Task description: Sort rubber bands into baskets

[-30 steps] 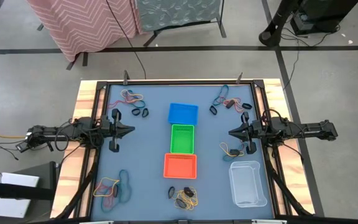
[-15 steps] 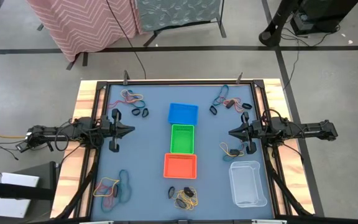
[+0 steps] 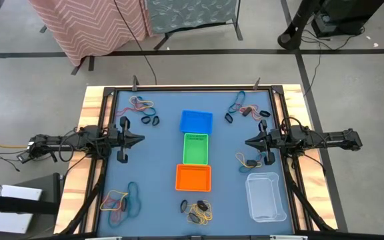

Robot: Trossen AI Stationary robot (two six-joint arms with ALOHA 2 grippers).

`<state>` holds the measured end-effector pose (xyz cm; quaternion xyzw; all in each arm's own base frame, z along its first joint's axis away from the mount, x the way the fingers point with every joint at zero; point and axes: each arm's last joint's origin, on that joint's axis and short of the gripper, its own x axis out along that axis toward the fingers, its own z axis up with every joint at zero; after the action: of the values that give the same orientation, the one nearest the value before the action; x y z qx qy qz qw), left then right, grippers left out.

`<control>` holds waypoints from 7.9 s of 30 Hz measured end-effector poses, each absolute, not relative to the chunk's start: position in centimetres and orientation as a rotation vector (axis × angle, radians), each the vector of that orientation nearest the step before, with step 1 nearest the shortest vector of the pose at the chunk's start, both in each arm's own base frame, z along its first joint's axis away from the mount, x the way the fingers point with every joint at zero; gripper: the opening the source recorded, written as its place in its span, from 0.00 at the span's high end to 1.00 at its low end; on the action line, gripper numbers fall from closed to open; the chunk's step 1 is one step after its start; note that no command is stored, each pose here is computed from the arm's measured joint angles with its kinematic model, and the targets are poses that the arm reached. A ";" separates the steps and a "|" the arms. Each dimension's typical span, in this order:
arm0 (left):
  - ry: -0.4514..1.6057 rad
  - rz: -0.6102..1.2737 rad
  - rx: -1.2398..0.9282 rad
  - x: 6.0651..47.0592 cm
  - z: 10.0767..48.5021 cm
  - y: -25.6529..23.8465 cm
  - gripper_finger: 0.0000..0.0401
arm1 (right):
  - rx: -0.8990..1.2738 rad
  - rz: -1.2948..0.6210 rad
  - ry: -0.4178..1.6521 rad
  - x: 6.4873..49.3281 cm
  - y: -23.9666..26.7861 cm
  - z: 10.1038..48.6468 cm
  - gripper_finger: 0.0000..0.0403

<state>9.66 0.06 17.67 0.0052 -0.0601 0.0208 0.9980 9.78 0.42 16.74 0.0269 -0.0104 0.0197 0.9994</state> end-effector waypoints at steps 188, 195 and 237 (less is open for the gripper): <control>1.268 0.561 -0.480 24.4 18.8 15.6 0.98 | 0.054 0.040 -0.025 9.8 0.4 16.8 0.91; 0.897 0.435 -0.426 27.9 25.8 16.3 0.99 | 0.054 0.040 -0.025 9.8 0.4 16.8 0.91; 0.477 -0.042 -0.581 30.8 35.5 9.5 0.37 | 0.056 0.034 -0.034 9.8 0.4 16.9 0.91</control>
<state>30.79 9.48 35.54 -0.2838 0.2327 -0.0207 0.9300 9.78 0.41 16.87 0.0282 -0.0169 0.0170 0.9993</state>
